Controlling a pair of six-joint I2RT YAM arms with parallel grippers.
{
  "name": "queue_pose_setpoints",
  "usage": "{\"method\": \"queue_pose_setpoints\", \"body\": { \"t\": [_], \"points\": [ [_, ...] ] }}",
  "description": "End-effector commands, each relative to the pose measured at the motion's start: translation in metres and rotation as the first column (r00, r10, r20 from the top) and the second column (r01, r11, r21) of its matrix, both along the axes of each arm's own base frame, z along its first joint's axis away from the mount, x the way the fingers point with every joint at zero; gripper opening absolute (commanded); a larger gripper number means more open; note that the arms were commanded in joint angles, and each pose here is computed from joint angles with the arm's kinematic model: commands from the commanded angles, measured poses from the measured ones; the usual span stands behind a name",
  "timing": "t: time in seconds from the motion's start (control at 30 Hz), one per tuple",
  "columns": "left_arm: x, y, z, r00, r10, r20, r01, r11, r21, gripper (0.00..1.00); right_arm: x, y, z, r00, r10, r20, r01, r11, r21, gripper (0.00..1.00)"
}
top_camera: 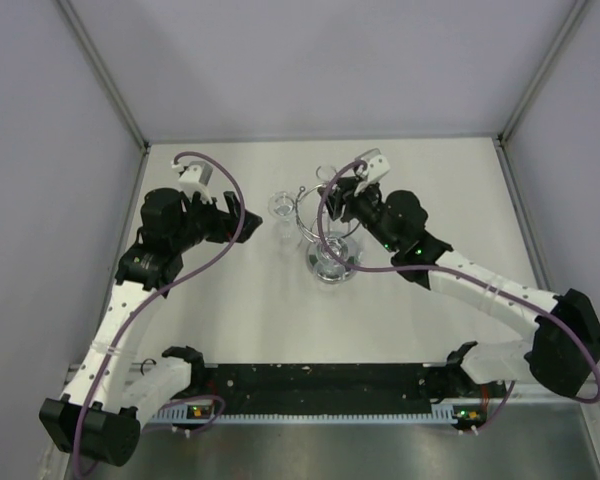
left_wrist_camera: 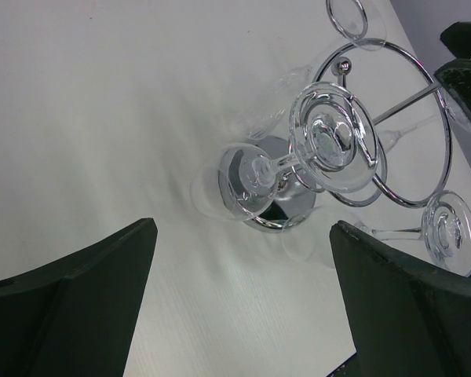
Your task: Take the wine glass off the wine glass rack
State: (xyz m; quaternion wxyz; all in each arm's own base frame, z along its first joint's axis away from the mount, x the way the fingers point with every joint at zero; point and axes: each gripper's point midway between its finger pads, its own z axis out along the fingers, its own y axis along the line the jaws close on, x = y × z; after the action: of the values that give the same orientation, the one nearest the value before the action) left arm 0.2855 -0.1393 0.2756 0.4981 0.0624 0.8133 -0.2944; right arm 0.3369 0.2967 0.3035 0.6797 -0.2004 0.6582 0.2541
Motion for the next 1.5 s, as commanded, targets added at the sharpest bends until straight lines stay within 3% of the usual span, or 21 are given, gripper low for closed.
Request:
{"method": "queue_pose_setpoints", "body": {
  "t": [0.0,0.13,0.33,0.7,0.97,1.27,1.47],
  "points": [
    [0.004,-0.001,0.013,0.998,-0.008,0.068,0.008,1.000,-0.002,0.98,-0.011,-0.022,0.067,0.993,-0.045,0.107,0.030,0.989,0.142,0.51],
    [0.003,0.000,0.014,0.997,-0.005,0.073,0.005,1.000,-0.004,0.98,-0.024,-0.039,0.060,0.996,-0.061,0.057,0.055,0.994,0.099,0.59],
    [0.002,0.000,0.016,0.997,-0.005,0.078,0.006,1.000,-0.007,0.98,-0.048,-0.088,0.056,0.984,-0.177,-0.035,0.178,0.982,0.060,0.62],
    [0.001,-0.004,0.005,0.999,-0.017,0.050,0.018,1.000,-0.023,0.98,-0.042,-0.145,0.034,0.866,-0.358,-0.350,0.366,0.930,-0.044,0.62],
    [0.000,-0.006,0.002,0.999,-0.027,0.043,0.028,0.999,-0.030,0.98,-0.034,-0.164,0.002,0.796,-0.210,-0.567,0.309,0.947,0.083,0.62],
    [-0.002,-0.011,0.000,0.998,-0.052,0.027,0.053,0.997,-0.048,0.98,-0.037,-0.139,-0.024,0.766,-0.039,-0.641,0.218,0.955,0.203,0.61],
    [-0.003,-0.012,0.000,0.998,-0.061,0.024,0.062,0.997,-0.053,0.98,-0.030,-0.128,-0.034,0.761,0.022,-0.649,0.184,0.951,0.248,0.55]
  ]
}}
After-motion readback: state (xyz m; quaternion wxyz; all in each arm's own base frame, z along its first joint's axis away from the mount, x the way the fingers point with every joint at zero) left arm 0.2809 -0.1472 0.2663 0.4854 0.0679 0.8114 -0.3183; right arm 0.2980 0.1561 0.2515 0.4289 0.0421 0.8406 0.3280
